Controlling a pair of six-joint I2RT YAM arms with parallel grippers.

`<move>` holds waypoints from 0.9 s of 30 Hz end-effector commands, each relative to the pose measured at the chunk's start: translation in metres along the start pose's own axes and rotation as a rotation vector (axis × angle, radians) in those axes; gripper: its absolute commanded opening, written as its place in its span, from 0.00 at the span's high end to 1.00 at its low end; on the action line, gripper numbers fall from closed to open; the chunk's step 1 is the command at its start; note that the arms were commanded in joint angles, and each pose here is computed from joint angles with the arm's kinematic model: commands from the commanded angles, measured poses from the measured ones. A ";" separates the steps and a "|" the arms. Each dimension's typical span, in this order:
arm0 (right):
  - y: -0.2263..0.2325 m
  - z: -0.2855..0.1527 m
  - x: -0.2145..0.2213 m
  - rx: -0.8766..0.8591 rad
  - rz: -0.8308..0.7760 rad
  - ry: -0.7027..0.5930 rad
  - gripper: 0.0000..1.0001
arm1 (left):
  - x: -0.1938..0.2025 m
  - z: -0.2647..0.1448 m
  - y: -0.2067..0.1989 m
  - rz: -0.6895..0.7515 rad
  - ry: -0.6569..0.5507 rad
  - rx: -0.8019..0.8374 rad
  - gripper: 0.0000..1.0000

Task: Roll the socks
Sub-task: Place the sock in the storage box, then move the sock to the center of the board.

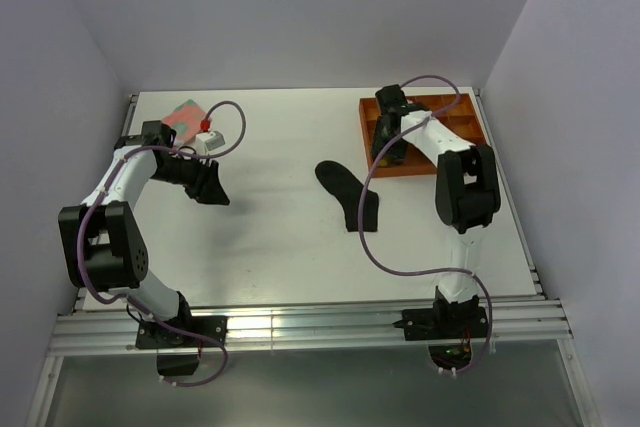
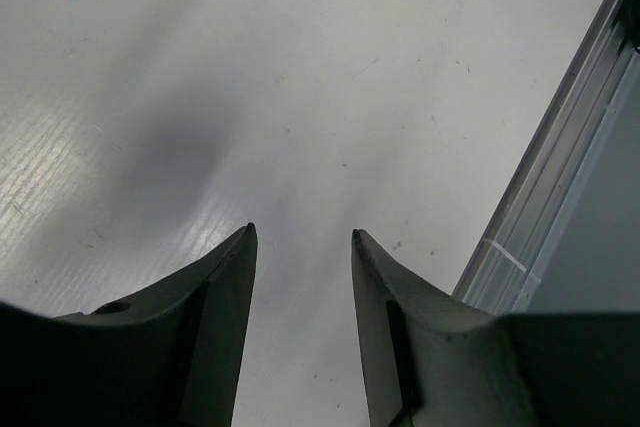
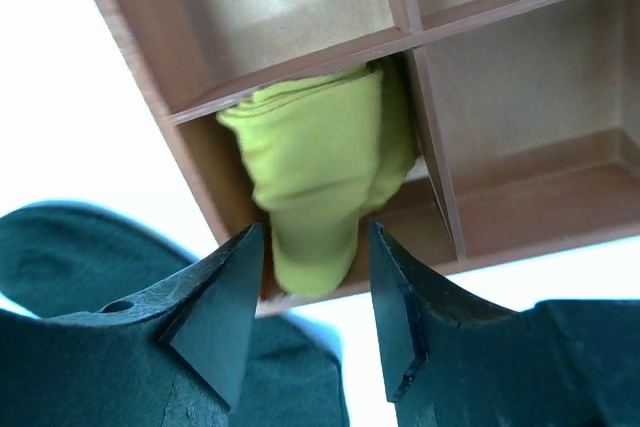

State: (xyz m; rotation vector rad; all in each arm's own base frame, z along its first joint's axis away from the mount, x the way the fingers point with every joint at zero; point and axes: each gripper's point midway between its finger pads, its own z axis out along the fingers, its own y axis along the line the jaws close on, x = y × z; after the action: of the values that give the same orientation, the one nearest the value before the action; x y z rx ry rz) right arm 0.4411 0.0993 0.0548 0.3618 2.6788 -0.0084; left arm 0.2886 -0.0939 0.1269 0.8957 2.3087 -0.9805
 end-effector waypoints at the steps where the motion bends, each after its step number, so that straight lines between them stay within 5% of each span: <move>1: 0.006 -0.035 -0.020 -0.034 0.015 -0.073 0.46 | -0.017 -0.005 -0.001 0.041 -0.044 0.001 0.51; 11: 0.006 -0.077 -0.022 -0.029 0.002 -0.176 0.49 | -0.022 -0.005 -0.004 0.063 -0.059 -0.009 0.51; 21: 0.065 -0.081 0.095 -0.084 -0.178 -0.163 0.53 | -0.024 -0.013 -0.014 0.077 -0.111 -0.072 0.51; 27: 0.059 -0.050 0.120 -0.016 -0.186 -0.117 0.53 | -0.030 -0.024 -0.018 0.103 -0.161 -0.148 0.48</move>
State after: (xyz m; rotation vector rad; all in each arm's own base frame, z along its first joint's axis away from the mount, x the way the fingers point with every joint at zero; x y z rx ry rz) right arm 0.3127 0.1983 0.0595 -0.0101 2.6407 -0.0078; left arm 0.2884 -0.0967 0.1567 0.8597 2.1981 -0.8511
